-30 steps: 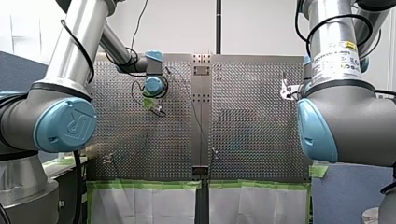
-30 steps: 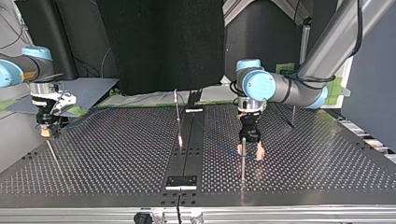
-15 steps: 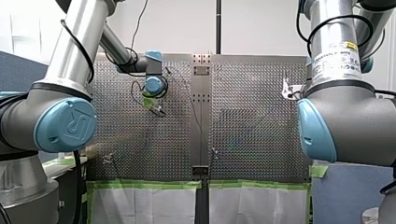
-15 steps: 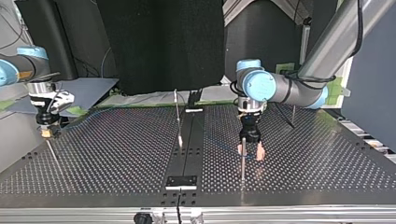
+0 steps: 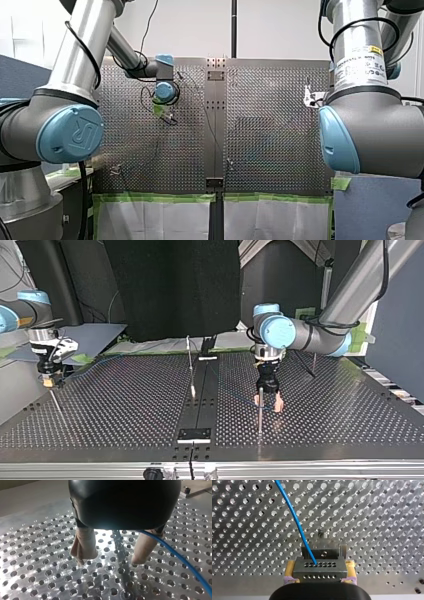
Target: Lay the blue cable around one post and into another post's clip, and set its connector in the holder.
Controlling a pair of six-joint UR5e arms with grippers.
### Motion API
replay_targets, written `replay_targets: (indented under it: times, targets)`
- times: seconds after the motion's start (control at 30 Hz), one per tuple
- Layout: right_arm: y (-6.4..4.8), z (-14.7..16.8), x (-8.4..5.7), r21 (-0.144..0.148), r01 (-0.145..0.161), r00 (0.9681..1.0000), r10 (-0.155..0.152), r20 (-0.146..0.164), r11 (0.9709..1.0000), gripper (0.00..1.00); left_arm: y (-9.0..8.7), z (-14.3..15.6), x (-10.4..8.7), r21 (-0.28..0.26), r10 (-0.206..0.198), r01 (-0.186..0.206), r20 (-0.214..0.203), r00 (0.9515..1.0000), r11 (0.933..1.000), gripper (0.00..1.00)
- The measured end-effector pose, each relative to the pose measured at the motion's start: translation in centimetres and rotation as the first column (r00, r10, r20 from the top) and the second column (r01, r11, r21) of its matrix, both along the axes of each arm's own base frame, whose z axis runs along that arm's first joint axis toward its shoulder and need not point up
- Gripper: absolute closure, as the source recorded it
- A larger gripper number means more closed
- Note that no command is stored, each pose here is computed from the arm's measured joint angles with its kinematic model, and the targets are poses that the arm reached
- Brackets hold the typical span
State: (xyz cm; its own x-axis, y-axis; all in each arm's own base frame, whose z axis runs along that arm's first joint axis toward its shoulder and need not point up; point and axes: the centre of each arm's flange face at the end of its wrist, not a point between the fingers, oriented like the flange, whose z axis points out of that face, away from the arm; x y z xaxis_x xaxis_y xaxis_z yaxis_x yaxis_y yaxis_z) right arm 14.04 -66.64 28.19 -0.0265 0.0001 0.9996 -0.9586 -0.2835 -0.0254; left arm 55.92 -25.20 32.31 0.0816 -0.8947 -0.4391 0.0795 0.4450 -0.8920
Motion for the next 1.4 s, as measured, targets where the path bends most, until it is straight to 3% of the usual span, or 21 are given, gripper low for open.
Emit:
replay_targets:
  times: [0.77, 1.4]
  targets:
    - [-0.72, 0.14, 0.97, -0.018, -0.038, 0.9993, 0.037, -0.008, 0.9991, 1.0, 0.16, 0.06, 0.13, 0.0, -0.001, 0.001, 0.002, 1.0, 1.0, 0.0]
    - [-0.7, 0.17, 1.03, -0.017, -0.039, 0.9992, 0.039, -0.011, 0.9991, 1.0, 0.17, 0.06, 0.14, 0.0, -0.001, 0.001, 0.002, 1.0, 1.0, 0.0]
